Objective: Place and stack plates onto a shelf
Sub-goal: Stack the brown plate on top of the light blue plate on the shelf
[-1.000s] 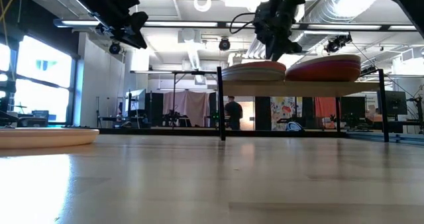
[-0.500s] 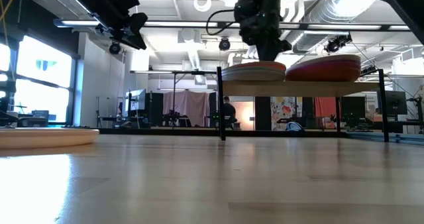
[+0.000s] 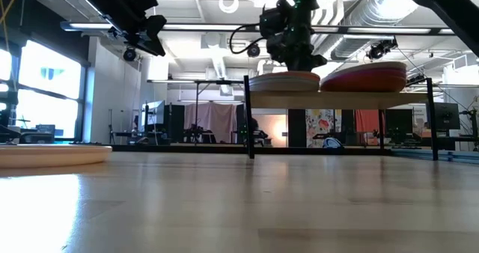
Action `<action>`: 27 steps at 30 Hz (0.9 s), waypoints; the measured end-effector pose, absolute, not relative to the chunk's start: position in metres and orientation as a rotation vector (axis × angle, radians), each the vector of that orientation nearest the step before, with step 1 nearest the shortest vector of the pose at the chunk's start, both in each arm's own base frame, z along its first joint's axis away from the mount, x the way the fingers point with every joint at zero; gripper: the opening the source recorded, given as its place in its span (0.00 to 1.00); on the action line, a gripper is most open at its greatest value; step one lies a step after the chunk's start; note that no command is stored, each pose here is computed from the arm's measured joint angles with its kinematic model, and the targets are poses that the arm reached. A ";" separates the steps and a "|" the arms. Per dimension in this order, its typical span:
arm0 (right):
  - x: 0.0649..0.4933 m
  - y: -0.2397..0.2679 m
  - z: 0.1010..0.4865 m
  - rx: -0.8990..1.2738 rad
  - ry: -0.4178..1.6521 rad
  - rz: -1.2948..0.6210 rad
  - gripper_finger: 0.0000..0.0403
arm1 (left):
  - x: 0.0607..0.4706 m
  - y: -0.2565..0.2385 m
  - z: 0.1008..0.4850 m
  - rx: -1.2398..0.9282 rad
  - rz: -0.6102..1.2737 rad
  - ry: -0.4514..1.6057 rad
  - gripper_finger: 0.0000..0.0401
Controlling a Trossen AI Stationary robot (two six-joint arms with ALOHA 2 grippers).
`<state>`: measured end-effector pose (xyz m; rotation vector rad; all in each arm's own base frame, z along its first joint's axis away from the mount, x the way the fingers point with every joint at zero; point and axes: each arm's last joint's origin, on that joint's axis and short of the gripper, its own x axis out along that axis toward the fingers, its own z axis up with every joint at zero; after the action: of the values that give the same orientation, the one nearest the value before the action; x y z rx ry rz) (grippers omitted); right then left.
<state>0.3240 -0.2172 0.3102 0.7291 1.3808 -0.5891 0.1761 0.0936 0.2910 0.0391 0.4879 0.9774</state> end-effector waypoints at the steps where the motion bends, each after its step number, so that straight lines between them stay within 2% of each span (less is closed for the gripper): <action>1: 0.323 -0.219 0.310 0.723 1.376 -0.609 0.23 | 0.176 0.094 0.291 0.039 0.977 0.487 0.29; 12: 0.311 -0.240 0.310 0.756 1.347 -0.700 0.23 | 0.175 0.096 0.291 0.036 0.993 0.488 0.29; 27: 0.300 -0.246 0.308 0.747 1.403 -0.715 0.23 | 0.171 0.103 0.291 0.009 1.032 0.476 0.29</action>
<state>0.3003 -0.2461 0.3083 0.7466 1.4028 -0.7150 0.1708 0.1035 0.2915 0.0089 0.4760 1.0325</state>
